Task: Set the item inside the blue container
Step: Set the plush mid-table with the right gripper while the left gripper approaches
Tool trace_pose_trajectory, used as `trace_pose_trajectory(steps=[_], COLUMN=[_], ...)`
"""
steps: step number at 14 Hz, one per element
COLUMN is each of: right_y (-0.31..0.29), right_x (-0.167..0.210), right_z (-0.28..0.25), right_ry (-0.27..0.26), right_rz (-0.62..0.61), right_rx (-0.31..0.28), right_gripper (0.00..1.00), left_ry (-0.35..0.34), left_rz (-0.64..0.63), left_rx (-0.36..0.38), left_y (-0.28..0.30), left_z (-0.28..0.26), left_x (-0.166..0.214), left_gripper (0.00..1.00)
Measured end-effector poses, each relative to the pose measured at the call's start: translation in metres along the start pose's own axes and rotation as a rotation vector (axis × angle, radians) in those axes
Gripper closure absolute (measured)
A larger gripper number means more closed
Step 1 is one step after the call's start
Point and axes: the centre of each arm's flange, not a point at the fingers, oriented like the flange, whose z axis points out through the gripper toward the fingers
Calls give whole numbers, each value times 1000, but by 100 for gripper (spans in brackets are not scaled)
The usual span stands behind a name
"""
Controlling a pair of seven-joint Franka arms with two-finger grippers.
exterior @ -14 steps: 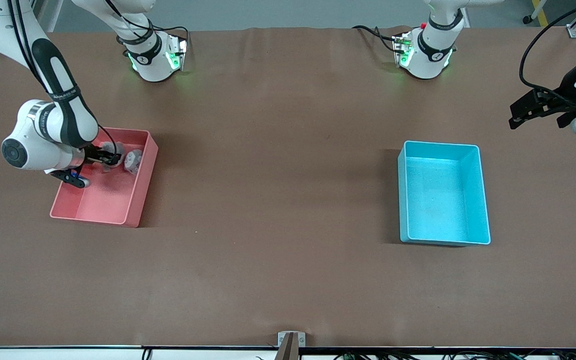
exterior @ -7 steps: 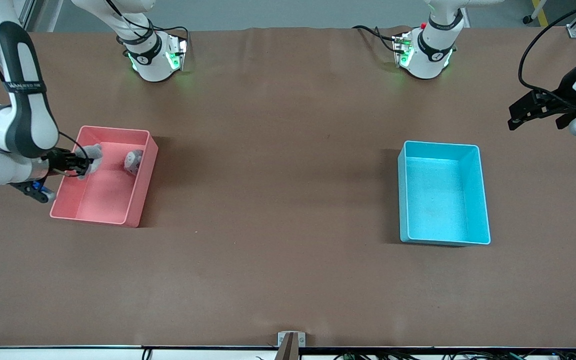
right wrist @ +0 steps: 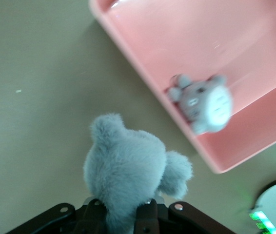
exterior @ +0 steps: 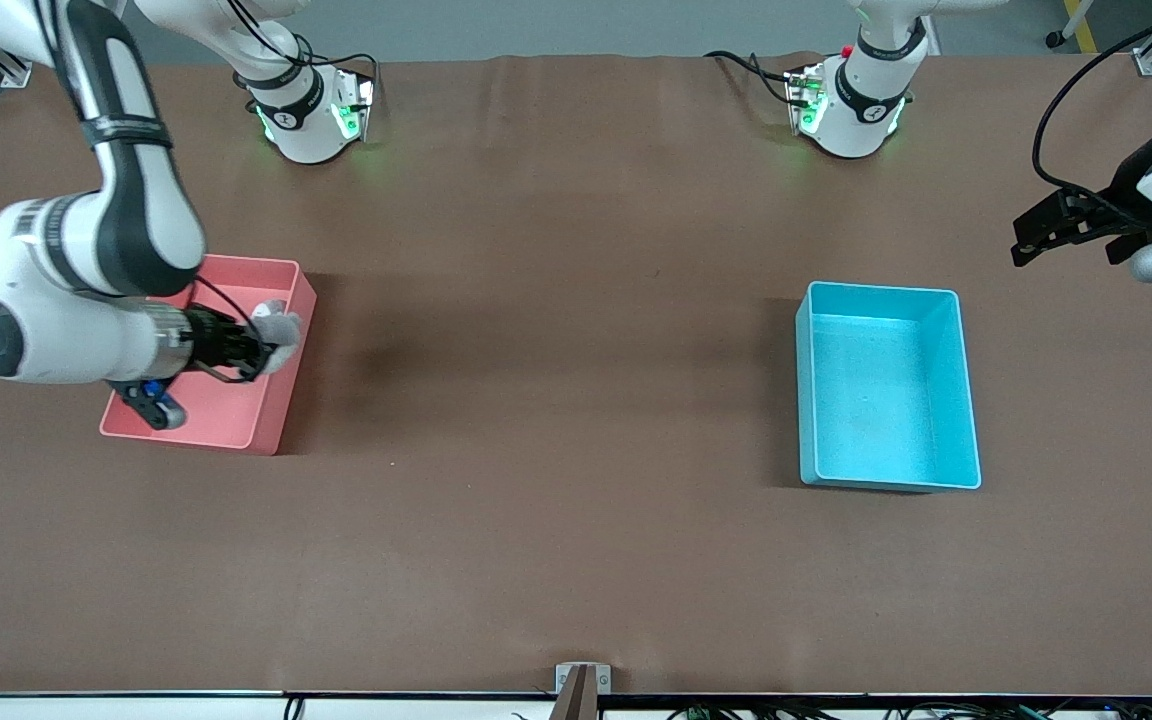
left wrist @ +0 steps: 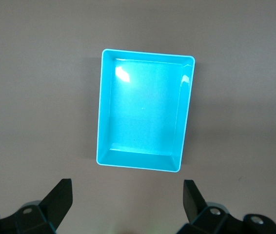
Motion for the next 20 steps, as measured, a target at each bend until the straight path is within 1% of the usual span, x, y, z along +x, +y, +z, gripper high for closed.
trace_pose_trajectory(steps=[3, 6, 8, 10, 12, 14, 17, 19, 20], right_y=[-62, -122, -150, -169, -186, -204, -214, -213, -213], right_x=[-51, -113, -152, -182, -203, -218, -221, -218, -217], right_z=[38, 99, 143, 180, 203, 211, 214, 217, 217], right_ry=[51, 115, 147, 171, 179, 179, 181, 185, 185], right_rz=[82, 164, 207, 251, 296, 324, 331, 336, 336], right_rx=[46, 96, 124, 159, 177, 198, 208, 202, 202], right_gripper=[81, 81, 81, 81, 81, 81, 81, 67, 56], left_ry=[-9, -15, -19, -26, -28, -34, -30, -35, -37], left_rz=[0, 1, 1, 1, 1, 2, -7, -22, -34], left_rx=[1, 1, 2, 2, 3, -1, -38, -53, -54], left_y=[0, 0, 0, 0, 0, 1, 15, 41, 61], left_z=[4, 7, 9, 12, 13, 17, 29, 44, 52], left_x=[1, 1, 1, 1, 1, 1, 7, 15, 18], left_gripper=[0, 0, 0, 0, 0, 0, 0, 0, 0])
